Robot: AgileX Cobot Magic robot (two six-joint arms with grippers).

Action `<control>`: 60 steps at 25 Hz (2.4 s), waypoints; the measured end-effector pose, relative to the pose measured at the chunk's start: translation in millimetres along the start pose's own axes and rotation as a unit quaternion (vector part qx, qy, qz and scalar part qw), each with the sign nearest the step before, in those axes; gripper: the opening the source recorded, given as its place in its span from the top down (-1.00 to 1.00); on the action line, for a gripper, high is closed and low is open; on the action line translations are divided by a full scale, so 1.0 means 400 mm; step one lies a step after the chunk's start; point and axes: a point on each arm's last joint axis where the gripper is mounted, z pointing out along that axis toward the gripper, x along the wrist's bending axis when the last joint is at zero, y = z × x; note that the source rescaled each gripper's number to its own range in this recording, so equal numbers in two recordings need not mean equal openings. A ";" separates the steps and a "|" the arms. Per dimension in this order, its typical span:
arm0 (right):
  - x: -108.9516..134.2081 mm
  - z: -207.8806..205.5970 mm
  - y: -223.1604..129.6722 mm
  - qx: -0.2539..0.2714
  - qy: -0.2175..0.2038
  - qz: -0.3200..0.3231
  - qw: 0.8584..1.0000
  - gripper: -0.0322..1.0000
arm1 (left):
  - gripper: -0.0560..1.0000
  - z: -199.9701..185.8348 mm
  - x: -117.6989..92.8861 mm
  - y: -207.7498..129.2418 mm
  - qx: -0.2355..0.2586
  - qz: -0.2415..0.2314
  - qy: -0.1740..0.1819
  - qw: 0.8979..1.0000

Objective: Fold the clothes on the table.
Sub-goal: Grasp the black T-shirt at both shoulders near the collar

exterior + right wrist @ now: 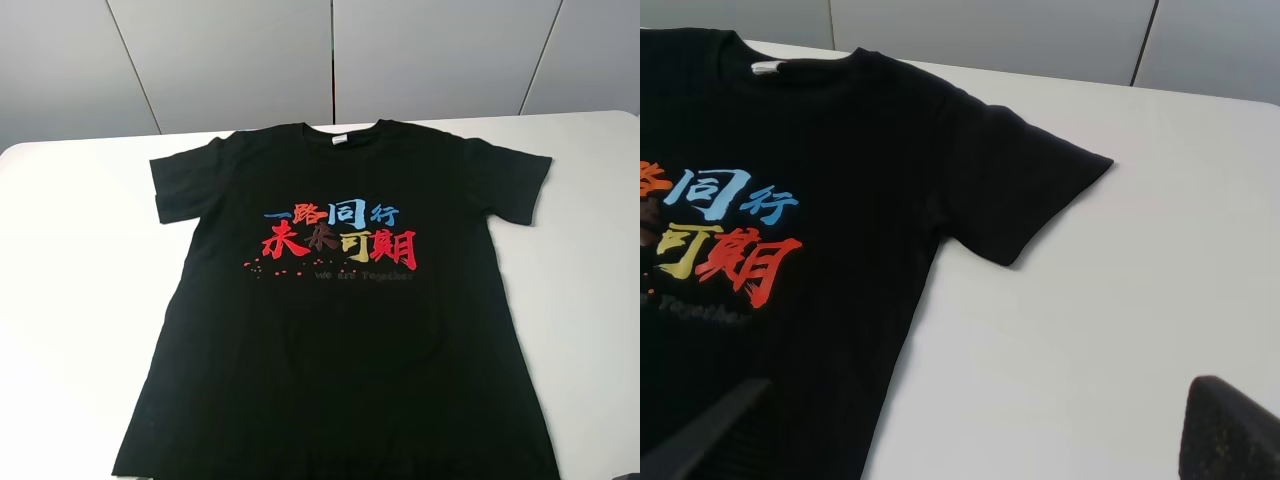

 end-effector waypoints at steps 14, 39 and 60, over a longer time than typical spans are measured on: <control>0.000 0.000 0.000 0.000 0.000 0.000 1.000 -0.93 | -0.94 0.000 0.000 0.000 0.000 0.000 0.000 1.000; 0.000 0.000 0.000 0.000 0.000 0.000 1.000 -0.93 | -0.94 0.000 0.000 0.000 0.000 0.001 0.000 1.000; 0.000 0.000 0.002 -0.005 -0.001 0.000 1.000 -0.93 | -0.94 0.000 0.005 0.000 0.000 -0.062 0.011 0.998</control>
